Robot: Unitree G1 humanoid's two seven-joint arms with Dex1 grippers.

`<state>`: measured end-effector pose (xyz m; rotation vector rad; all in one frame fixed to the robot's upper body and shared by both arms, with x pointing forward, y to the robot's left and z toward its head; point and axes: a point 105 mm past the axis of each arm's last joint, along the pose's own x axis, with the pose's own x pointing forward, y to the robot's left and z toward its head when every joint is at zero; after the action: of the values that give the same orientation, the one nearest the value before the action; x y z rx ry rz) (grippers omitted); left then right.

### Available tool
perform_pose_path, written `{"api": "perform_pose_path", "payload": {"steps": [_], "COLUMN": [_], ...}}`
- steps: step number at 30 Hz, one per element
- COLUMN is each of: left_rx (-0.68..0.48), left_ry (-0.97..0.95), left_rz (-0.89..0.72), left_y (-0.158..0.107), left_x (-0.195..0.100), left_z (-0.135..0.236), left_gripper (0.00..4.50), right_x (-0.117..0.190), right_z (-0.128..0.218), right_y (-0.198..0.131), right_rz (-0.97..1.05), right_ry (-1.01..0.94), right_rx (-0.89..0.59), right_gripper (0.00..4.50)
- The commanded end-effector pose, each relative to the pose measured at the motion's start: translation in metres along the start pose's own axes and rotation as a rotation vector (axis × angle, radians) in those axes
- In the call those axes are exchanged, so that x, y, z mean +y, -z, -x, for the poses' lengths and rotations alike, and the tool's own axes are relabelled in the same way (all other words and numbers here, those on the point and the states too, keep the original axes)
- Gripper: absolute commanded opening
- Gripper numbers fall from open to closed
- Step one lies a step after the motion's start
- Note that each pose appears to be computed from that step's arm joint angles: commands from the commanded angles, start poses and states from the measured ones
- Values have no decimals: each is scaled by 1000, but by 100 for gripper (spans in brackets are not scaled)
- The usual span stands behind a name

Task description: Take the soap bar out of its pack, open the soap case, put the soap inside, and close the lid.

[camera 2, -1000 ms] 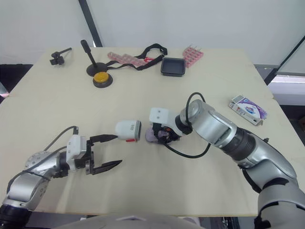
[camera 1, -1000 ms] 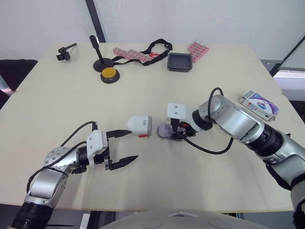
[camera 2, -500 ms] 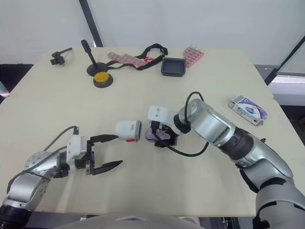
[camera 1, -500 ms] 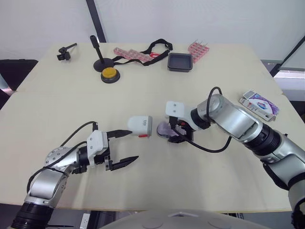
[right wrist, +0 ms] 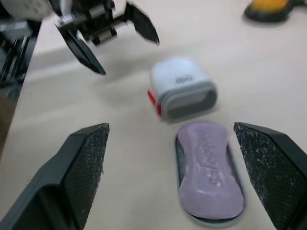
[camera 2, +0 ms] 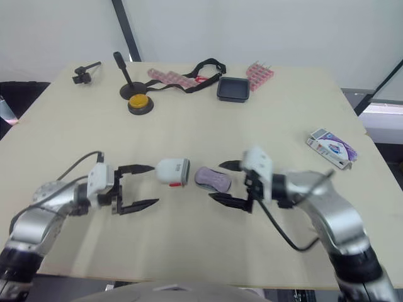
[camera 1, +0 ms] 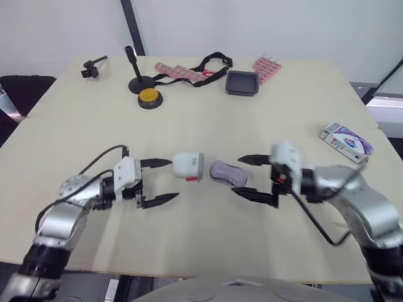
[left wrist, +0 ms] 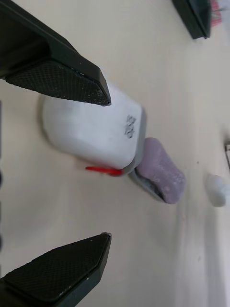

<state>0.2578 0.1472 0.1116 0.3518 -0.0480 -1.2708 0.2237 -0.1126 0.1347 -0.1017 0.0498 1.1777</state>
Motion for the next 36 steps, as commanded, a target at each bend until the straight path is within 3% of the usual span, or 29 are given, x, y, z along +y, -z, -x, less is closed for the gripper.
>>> {"api": "perform_pose_path", "payload": {"steps": [1,4,17,23,31,36], "left_rx": [17,22,236,264,281,299], "left_ry": [24,52,401,422,336,332], "left_rz": [-74,-112,-182,-223,-204,-203], "left_y": [-6,-11,9,15,25,28], "left_x": [18,33,42,46,52,52], "left_z": [-3,-13,-26,-37,-50,-48], "left_gripper": [450,450,450,450,450,450], "right_x": [4,3,40,56,39,13], "right_z": [30,46,29,22,22,18], "right_y": [7,29,53,31,-4,22], "right_rz": [58,30,59,96,109,107], "right_ry": [130,252,197,181,217,260], "right_rx": [-105,-125,-101,-103,-121,-59], "right_gripper": [447,447,447,447,447,447]}}
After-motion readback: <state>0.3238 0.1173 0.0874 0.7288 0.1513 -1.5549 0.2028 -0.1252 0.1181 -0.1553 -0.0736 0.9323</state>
